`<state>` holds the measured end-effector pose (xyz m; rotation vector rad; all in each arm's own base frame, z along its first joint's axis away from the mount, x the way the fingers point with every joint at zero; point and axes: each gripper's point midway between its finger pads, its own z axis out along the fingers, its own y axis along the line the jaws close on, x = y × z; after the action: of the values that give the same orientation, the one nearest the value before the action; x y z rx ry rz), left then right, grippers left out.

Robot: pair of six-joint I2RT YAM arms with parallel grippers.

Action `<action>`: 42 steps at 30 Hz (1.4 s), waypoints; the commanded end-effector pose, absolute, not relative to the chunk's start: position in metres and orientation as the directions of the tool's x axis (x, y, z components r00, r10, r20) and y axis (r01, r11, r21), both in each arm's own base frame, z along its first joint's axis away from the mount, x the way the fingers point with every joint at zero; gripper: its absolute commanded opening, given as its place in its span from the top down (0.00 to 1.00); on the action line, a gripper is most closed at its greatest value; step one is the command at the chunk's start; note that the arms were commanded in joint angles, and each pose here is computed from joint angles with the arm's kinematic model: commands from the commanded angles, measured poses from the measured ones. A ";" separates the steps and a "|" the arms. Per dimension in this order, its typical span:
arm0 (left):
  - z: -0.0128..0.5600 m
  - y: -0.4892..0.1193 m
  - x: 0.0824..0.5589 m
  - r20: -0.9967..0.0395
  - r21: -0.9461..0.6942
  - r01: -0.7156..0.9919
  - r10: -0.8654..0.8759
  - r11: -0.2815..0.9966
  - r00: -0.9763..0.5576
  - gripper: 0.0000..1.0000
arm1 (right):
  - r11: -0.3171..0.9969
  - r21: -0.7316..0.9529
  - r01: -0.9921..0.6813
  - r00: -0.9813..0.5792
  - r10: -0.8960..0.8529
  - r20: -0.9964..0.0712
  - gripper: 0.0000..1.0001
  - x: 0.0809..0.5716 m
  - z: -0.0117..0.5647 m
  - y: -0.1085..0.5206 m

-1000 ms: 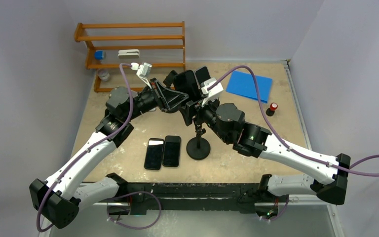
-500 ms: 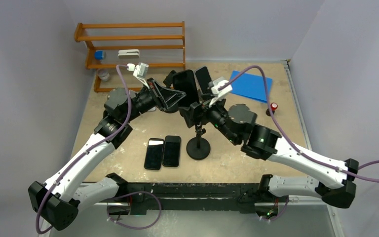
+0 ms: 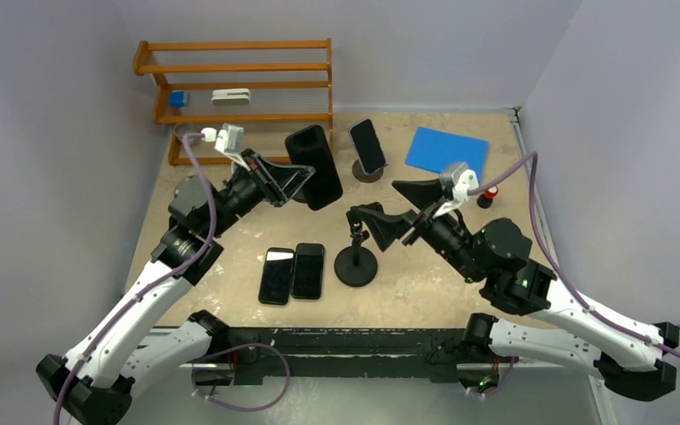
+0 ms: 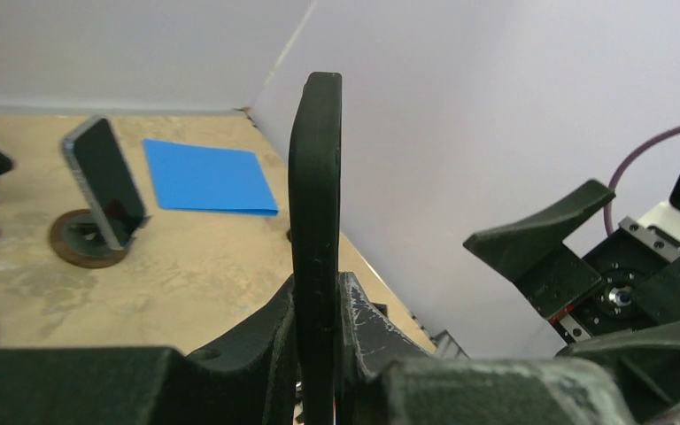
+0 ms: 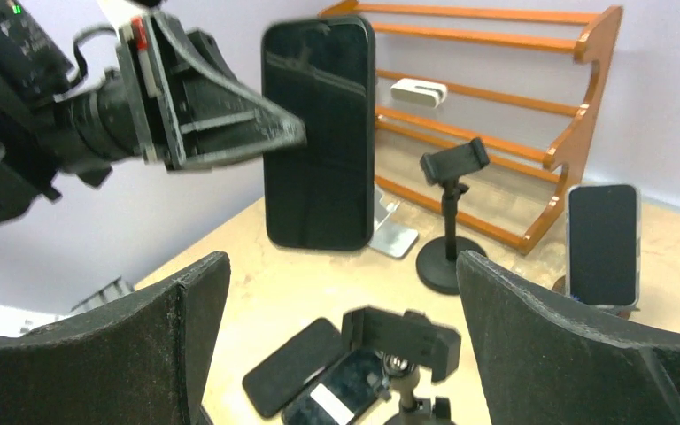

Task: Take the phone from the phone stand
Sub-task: Move the phone stand to the center of the board.

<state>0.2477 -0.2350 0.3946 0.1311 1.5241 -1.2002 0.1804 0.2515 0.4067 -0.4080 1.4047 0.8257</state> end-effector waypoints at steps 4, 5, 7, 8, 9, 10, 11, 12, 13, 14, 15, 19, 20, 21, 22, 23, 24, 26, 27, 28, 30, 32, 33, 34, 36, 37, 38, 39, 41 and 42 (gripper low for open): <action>0.407 -0.179 0.252 -0.842 -0.482 0.564 -0.533 0.671 -0.085 1.00 | 0.571 0.282 -0.771 -0.084 0.347 -0.934 0.01 0.157 0.374 0.243; 0.404 -0.175 0.253 -0.850 -0.469 0.551 -0.522 0.690 -0.069 1.00 | 0.572 0.299 -0.764 -0.098 0.355 -0.930 0.01 0.157 0.369 0.242; 0.398 -0.167 0.255 -0.867 -0.442 0.523 -0.497 0.729 -0.040 1.00 | 0.565 0.335 -0.754 -0.124 0.378 -0.917 0.01 0.156 0.357 0.241; 0.394 -0.165 0.256 -0.875 -0.430 0.515 -0.484 0.742 -0.034 1.00 | 0.553 0.365 -0.749 -0.147 0.398 -0.906 0.01 0.156 0.352 0.242; 0.390 -0.164 0.256 -0.883 -0.417 0.510 -0.469 0.752 -0.029 1.00 | 0.538 0.391 -0.747 -0.167 0.418 -0.893 0.01 0.154 0.347 0.242; 0.387 -0.163 0.256 -0.888 -0.406 0.508 -0.459 0.759 -0.025 1.00 | 0.527 0.406 -0.747 -0.177 0.431 -0.885 0.01 0.154 0.343 0.244; 0.382 -0.163 0.255 -0.894 -0.396 0.507 -0.448 0.765 -0.023 1.00 | 0.520 0.418 -0.745 -0.184 0.442 -0.878 0.01 0.154 0.341 0.244; 0.381 -0.162 0.255 -0.897 -0.388 0.508 -0.441 0.769 -0.018 1.00 | 0.512 0.439 -0.738 -0.199 0.457 -0.867 0.01 0.154 0.338 0.245; 0.378 -0.162 0.254 -0.901 -0.379 0.511 -0.433 0.772 -0.015 1.00 | 0.504 0.456 -0.733 -0.213 0.466 -0.859 0.01 0.154 0.334 0.245; 0.374 -0.161 0.253 -0.906 -0.369 0.512 -0.423 0.775 -0.013 1.00 | 0.503 0.465 -0.728 -0.220 0.471 -0.854 0.01 0.154 0.330 0.246; 0.371 -0.161 0.252 -0.909 -0.364 0.514 -0.417 0.776 -0.013 1.00 | 0.509 0.472 -0.719 -0.223 0.474 -0.852 0.01 0.156 0.324 0.245; 0.360 -0.159 0.246 -0.909 -0.367 0.516 -0.416 0.774 -0.023 1.00 | 0.567 0.485 -0.666 -0.216 0.475 -0.853 0.01 0.169 0.294 0.243; 0.359 -0.158 0.245 -0.908 -0.370 0.515 -0.418 0.773 -0.024 1.00 | 0.573 0.484 -0.661 -0.219 0.470 -0.855 0.01 0.171 0.287 0.245; 0.359 -0.157 0.244 -0.908 -0.370 0.516 -0.419 0.772 -0.024 1.00 | 0.581 0.485 -0.654 -0.222 0.465 -0.857 0.01 0.173 0.280 0.246; 0.358 -0.157 0.243 -0.909 -0.368 0.516 -0.417 0.773 -0.023 1.00 | 0.587 0.484 -0.649 -0.227 0.457 -0.860 0.02 0.175 0.272 0.249; 0.360 -0.156 0.242 -0.909 -0.366 0.518 -0.417 0.774 -0.019 1.00 | 0.597 0.480 -0.643 -0.224 0.453 -0.863 0.02 0.177 0.267 0.251; 0.361 -0.156 0.240 -0.909 -0.362 0.522 -0.416 0.772 -0.016 1.00 | 0.614 0.472 -0.633 -0.214 0.447 -0.869 0.03 0.181 0.263 0.251; 0.364 -0.156 0.237 -0.911 -0.351 0.536 -0.413 0.768 -0.004 1.00 | 0.633 0.456 -0.626 -0.202 0.433 -0.878 0.05 0.186 0.256 0.255; 0.366 -0.156 0.235 -0.911 -0.345 0.542 -0.412 0.766 0.003 1.00 | 0.640 0.449 -0.623 -0.196 0.428 -0.882 0.07 0.188 0.253 0.256; 0.367 -0.155 0.234 -0.911 -0.342 0.545 -0.412 0.766 0.008 1.00 | 0.646 0.444 -0.621 -0.189 0.426 -0.885 0.09 0.190 0.250 0.257; 0.369 -0.154 0.232 -0.913 -0.329 0.546 -0.406 0.770 0.022 1.00 | 0.657 0.431 -0.619 -0.169 0.424 -0.890 0.13 0.193 0.249 0.258; 0.370 -0.153 0.231 -0.913 -0.323 0.548 -0.406 0.771 0.032 1.00 | 0.676 0.411 -0.612 -0.126 0.430 -0.894 0.15 0.198 0.253 0.256; 0.369 -0.153 0.231 -0.914 -0.321 0.549 -0.404 0.772 0.033 1.00 | 0.682 0.403 -0.611 -0.114 0.427 -0.897 0.16 0.200 0.254 0.256; 0.368 -0.154 0.231 -0.915 -0.320 0.551 -0.402 0.771 0.031 1.00 | 0.688 0.392 -0.611 -0.108 0.418 -0.902 0.17 0.201 0.253 0.258; 0.367 -0.157 0.232 -0.918 -0.319 0.555 -0.397 0.769 0.023 1.00 | 0.699 0.365 -0.615 -0.098 0.391 -0.915 0.18 0.204 0.250 0.262; 0.366 -0.157 0.232 -0.919 -0.318 0.556 -0.395 0.768 0.020 1.00 | 0.701 0.351 -0.620 -0.096 0.377 -0.921 0.18 0.204 0.248 0.264; 0.366 -0.158 0.232 -0.919 -0.317 0.557 -0.393 0.767 0.018 1.00 | 0.706 0.341 -0.621 -0.096 0.364 -0.926 0.18 0.205 0.246 0.266; 0.365 -0.158 0.232 -0.920 -0.317 0.556 -0.392 0.768 0.017 1.00 | 0.710 0.332 -0.621 -0.095 0.352 -0.931 0.18 0.206 0.244 0.268; 0.364 -0.158 0.233 -0.920 -0.317 0.556 -0.392 0.768 0.016 1.00 | 0.720 0.315 -0.619 -0.092 0.332 -0.939 0.18 0.209 0.242 0.271; 0.364 -0.158 0.233 -0.920 -0.318 0.556 -0.391 0.768 0.015 1.00 | 0.726 0.311 -0.614 -0.091 0.326 -0.941 0.18 0.210 0.241 0.272</action>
<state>0.2364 -0.1584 0.3269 0.1364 1.5101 -0.7189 0.2013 0.2702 0.2114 -0.2835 1.5511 0.8145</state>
